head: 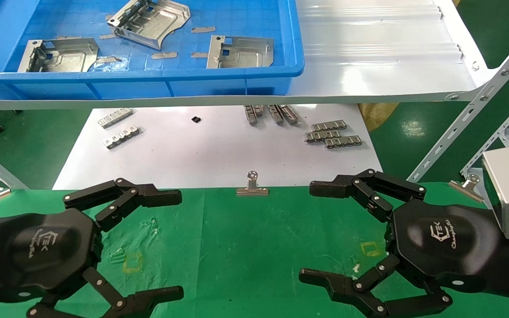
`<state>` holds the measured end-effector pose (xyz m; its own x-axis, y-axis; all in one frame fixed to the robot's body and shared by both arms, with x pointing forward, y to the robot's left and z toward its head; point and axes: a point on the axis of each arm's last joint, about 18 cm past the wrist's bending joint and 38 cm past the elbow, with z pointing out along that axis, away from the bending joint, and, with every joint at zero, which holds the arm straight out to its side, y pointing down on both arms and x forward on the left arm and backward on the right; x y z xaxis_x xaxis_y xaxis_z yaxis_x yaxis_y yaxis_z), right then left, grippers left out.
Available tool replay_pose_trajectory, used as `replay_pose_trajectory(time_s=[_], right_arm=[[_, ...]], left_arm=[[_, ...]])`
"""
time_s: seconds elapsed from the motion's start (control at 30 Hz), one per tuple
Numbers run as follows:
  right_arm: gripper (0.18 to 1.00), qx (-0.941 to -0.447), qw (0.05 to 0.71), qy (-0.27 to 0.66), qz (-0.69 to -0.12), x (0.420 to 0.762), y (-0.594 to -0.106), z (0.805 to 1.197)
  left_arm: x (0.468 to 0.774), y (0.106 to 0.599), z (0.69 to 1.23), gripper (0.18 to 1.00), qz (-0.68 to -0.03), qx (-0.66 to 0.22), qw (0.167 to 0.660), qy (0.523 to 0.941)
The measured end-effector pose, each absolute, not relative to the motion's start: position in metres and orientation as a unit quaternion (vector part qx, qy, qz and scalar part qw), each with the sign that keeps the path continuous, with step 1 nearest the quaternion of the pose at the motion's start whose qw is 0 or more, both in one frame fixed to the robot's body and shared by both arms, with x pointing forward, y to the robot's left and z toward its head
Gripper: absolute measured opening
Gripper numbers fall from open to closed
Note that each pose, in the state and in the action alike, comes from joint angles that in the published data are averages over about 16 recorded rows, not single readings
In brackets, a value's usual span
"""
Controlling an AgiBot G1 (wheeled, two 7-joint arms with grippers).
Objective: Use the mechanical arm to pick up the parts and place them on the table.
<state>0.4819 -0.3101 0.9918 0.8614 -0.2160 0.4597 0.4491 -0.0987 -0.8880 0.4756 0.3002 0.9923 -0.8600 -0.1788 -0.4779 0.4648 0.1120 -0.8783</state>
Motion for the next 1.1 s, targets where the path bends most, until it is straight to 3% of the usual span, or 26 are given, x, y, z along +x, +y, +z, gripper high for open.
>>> replay_pose_trajectory(time_s=[0.43,1.1], right_arm=[[0.855,-0.698,0.666,-0.083,-0.250,0.4819,-0.3101,0.9918],[0.407,-0.698,0.666,-0.083,-0.250,0.4819,-0.3101,0.9918]], left_arm=[[0.4756,0.3002,0.9923,1.001,-0.659,0.101,0.244,0.705],[0.4756,0.3002,0.9923,1.001,-0.659,0.101,0.244,0.705]])
